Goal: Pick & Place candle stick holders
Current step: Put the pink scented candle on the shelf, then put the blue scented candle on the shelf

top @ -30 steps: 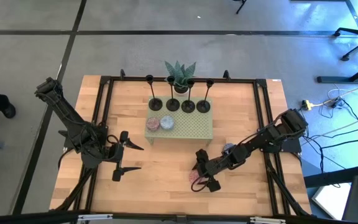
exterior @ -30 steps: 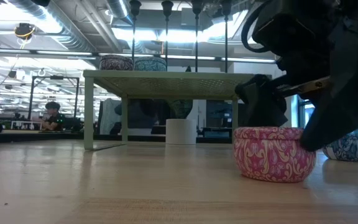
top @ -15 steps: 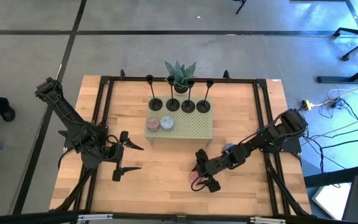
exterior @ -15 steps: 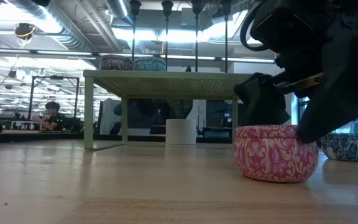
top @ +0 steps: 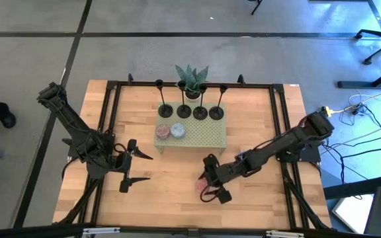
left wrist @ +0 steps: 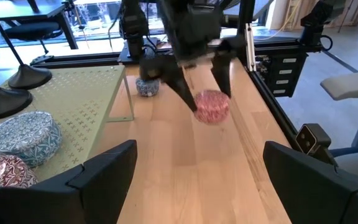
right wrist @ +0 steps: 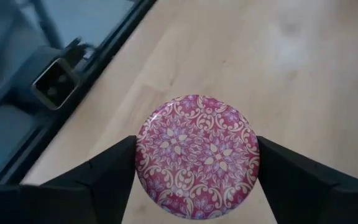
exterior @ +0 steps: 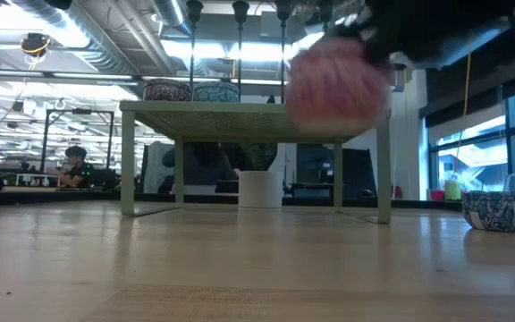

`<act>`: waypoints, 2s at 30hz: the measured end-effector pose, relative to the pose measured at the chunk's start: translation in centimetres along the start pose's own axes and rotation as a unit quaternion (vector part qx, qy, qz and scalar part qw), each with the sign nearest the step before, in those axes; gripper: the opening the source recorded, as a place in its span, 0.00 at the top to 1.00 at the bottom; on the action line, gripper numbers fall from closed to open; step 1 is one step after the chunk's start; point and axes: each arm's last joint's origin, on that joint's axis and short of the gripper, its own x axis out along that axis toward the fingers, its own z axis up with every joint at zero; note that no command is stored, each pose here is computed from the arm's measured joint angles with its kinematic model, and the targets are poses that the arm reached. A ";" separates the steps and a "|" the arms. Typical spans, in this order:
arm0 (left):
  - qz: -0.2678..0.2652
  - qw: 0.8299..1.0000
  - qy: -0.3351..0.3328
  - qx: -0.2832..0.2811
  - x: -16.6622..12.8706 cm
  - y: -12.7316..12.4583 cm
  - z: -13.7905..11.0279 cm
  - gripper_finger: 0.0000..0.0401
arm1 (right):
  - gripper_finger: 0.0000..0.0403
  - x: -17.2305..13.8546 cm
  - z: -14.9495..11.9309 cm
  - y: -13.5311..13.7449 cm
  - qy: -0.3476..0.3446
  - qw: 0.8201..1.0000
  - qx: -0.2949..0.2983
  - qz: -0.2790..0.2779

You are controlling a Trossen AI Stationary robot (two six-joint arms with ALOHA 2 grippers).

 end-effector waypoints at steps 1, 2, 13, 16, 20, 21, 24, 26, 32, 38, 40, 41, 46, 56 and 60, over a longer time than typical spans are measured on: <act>0.000 1.000 0.001 0.000 0.0 0.0 0.0 0.13 | 0.26 -0.6 0.8 -0.2 0.004 1.000 -0.007 -0.015; 0.000 1.000 0.001 0.001 0.0 0.0 0.0 0.13 | 0.26 -1.2 1.4 -0.5 0.012 0.999 -0.017 -0.034; 0.000 1.000 0.001 0.017 0.0 0.0 0.0 0.13 | 0.25 -4.4 4.8 -5.9 0.020 0.953 -0.041 -0.299; 0.001 1.000 0.000 0.018 0.0 0.0 0.0 0.13 | 0.25 -4.7 4.7 -8.0 0.015 0.937 0.009 -0.350; 0.001 1.000 0.000 0.017 0.0 0.0 0.0 0.13 | 0.25 -5.0 4.4 -10.4 0.008 0.928 0.056 -0.367; 0.001 1.000 0.000 0.017 0.0 0.0 0.0 0.13 | 0.25 -5.0 4.5 -10.8 0.003 0.930 0.062 -0.361; 0.001 1.000 0.000 0.017 0.0 0.0 0.0 0.13 | 0.25 -5.1 4.4 -11.6 0.001 0.943 0.071 -0.326; 0.001 1.000 0.000 0.017 0.0 0.0 0.0 0.13 | 0.25 -5.1 4.4 -11.9 0.001 0.948 0.074 -0.311; 0.001 1.000 0.000 0.017 0.0 0.0 0.0 0.13 | 0.25 -5.1 3.9 -12.2 0.026 0.954 0.063 -0.292; 0.001 1.000 0.000 0.017 0.0 0.0 0.0 0.13 | 0.24 -5.1 3.8 -12.2 0.031 0.954 0.061 -0.291; 0.001 1.000 0.000 0.017 0.0 0.0 0.0 0.13 | 0.23 -5.1 3.8 -12.2 0.031 0.955 0.061 -0.290; 0.001 1.000 0.000 0.017 0.0 0.0 0.0 0.13 | 0.21 -5.1 3.8 -12.2 0.031 0.955 0.061 -0.290; 0.001 1.000 0.000 0.017 0.0 0.0 0.0 0.13 | 0.16 -5.1 3.7 -12.2 0.040 0.954 0.056 -0.292; 0.000 1.000 0.000 0.017 0.0 0.0 0.0 0.13 | 0.14 -6.1 5.3 -11.6 0.037 0.953 0.022 -0.299; 0.000 1.000 0.000 0.013 0.0 0.0 0.0 0.13 | 0.14 -7.1 6.5 -10.5 0.068 0.957 0.016 -0.281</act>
